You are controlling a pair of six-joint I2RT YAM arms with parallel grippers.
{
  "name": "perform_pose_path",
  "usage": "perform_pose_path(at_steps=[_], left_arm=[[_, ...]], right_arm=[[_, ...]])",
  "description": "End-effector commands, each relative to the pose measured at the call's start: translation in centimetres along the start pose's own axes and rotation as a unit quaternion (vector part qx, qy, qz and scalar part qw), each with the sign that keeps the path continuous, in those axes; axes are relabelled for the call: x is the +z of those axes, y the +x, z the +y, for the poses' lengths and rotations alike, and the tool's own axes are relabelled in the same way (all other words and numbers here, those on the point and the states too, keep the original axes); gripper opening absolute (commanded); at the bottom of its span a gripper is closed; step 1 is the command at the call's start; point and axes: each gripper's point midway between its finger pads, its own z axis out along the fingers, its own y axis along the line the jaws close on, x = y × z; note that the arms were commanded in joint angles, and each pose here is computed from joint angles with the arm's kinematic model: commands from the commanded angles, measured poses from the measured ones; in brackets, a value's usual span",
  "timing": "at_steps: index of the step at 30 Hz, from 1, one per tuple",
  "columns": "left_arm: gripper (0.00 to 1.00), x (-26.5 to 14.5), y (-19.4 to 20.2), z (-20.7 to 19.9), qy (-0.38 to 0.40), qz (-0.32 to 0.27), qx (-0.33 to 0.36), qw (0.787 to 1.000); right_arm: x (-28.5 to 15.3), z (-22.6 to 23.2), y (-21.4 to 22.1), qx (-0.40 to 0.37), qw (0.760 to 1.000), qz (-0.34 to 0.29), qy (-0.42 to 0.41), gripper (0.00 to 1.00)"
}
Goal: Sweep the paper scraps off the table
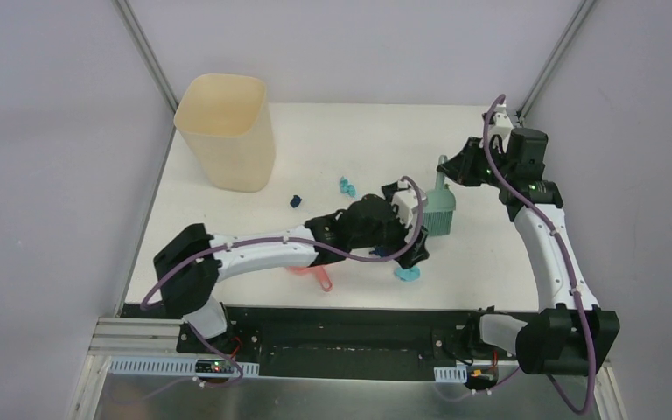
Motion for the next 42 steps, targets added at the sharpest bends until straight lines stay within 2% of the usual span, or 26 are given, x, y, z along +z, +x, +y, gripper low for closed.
perform_pose_path(at_steps=[1, 8, 14, 21, 25, 28, 32, 34, 42], left_arm=[[0.83, 3.5, -1.5, -1.2, -0.011, -0.059, 0.032, 0.998], [0.84, 3.8, -2.4, -1.2, -0.030, -0.086, 0.046, 0.995], [0.83, 0.1, 0.1, -0.5, -0.049, -0.037, 0.023, 0.998], [0.92, -5.9, -2.0, 1.7, -0.099, -0.131, 0.057, 0.985], [0.92, -4.5, -3.0, -0.3, -0.046, -0.144, 0.083, 0.985], [0.91, -2.3, -3.2, -1.4, -0.016, -0.129, 0.086, 0.988], [0.87, -0.7, -4.9, -0.4, -0.062, -0.134, 0.071, 0.987], [0.83, -0.3, -5.3, -0.5, -0.059, -0.135, 0.083, 0.986], [0.58, -0.2, -5.4, -0.9, -0.048, -0.134, 0.100, 0.985]], right_arm=[[-1.0, 3.2, -3.6, 0.068, 0.994, -0.069, -0.054, 0.00], [-1.6, 4.3, -3.4, 0.092, 0.991, -0.066, -0.075, 0.00], [-2.2, 4.2, -3.5, 0.095, 0.990, -0.069, -0.073, 0.00], [-2.6, 4.6, -3.0, 0.112, 0.989, -0.058, -0.079, 0.00], [-2.8, 4.8, -2.6, 0.147, 0.984, -0.045, -0.085, 0.00], [-3.2, 5.0, -2.6, 0.160, 0.982, -0.043, -0.089, 0.00], [-3.5, 5.0, -2.5, 0.156, 0.983, -0.043, -0.086, 0.00], [-3.5, 5.0, -2.3, 0.157, 0.983, -0.043, -0.087, 0.00], [-3.1, 5.1, -1.7, 0.165, 0.981, -0.033, -0.099, 0.00]])
